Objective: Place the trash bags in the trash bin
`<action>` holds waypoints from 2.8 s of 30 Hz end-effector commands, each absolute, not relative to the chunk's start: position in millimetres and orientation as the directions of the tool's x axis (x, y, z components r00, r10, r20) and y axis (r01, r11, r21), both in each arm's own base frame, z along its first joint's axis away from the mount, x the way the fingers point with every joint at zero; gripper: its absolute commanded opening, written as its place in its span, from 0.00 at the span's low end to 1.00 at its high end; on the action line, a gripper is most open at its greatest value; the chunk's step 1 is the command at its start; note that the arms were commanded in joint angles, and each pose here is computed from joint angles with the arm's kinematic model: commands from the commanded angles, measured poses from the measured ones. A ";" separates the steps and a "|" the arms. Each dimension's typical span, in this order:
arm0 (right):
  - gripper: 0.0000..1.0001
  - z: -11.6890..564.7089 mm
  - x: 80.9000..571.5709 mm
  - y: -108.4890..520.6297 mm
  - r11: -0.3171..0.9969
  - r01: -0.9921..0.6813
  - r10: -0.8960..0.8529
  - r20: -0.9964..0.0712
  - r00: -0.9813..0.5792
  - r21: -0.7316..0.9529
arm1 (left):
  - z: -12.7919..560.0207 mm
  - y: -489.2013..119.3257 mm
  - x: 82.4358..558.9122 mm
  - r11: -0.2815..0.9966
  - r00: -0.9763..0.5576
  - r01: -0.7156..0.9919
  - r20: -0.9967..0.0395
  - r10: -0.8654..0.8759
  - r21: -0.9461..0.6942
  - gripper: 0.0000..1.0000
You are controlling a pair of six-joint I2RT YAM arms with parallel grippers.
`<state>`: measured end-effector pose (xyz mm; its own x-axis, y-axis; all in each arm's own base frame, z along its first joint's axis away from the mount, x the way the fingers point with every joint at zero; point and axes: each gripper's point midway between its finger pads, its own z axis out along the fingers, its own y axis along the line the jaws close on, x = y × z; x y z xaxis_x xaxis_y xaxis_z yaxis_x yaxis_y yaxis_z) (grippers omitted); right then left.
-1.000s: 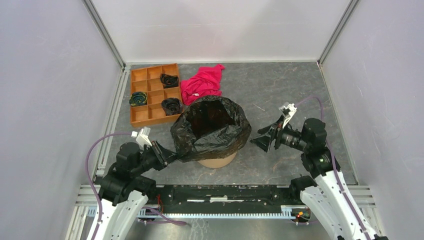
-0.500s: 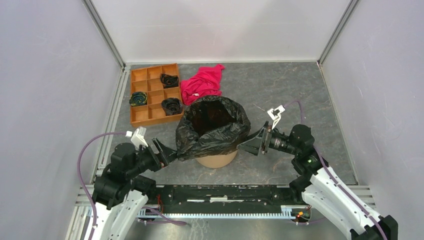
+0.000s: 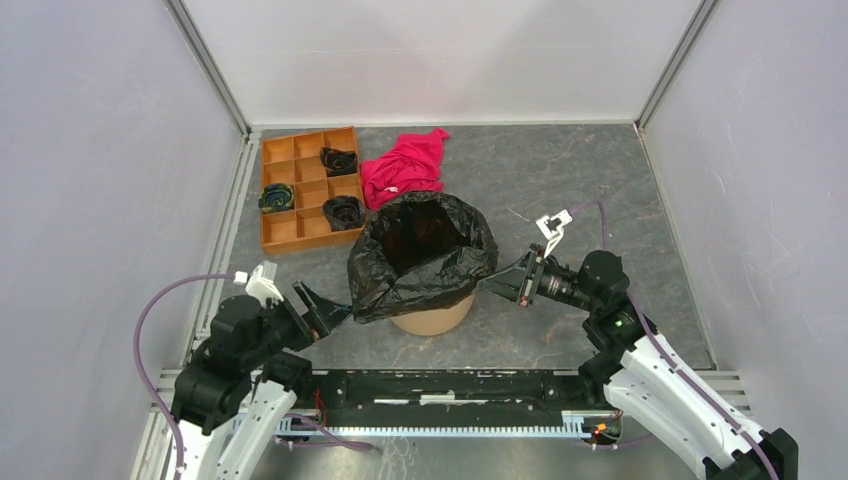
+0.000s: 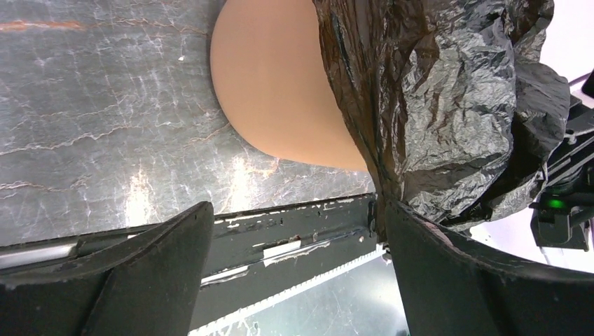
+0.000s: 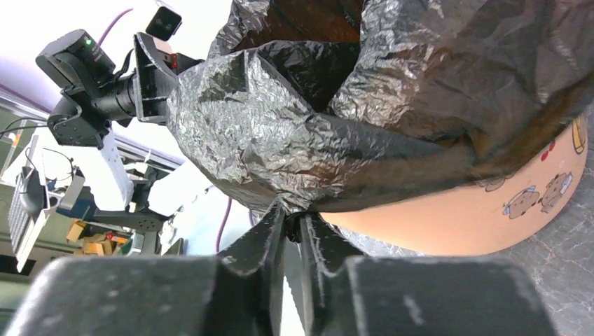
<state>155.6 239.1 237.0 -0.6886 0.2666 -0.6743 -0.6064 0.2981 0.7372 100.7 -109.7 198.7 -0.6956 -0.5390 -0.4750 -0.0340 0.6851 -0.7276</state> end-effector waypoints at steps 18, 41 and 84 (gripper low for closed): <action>0.00 209.0 144.0 237.2 0.338 -0.654 0.150 -0.725 -0.672 0.676 | 253.4 -138.5 88.4 0.467 -0.670 0.198 -0.467 -0.577 -0.862 0.96; 0.00 211.5 156.8 237.9 0.391 -0.664 0.125 -0.751 -0.648 0.638 | 271.7 -172.5 76.6 0.342 -0.752 0.419 -0.533 -0.389 -0.841 0.93; 0.33 144.6 194.2 179.7 0.773 -0.554 -0.063 -0.832 -0.552 0.310 | 113.4 -152.3 154.5 0.596 -0.787 -0.143 -0.275 -0.553 -0.791 0.11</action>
<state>166.8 213.2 121.8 -0.6812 -0.0216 -0.7318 -0.5801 0.6257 0.5215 140.8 -154.9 93.2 -0.8262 -0.5207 -0.2151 -0.1787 0.6043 -0.7764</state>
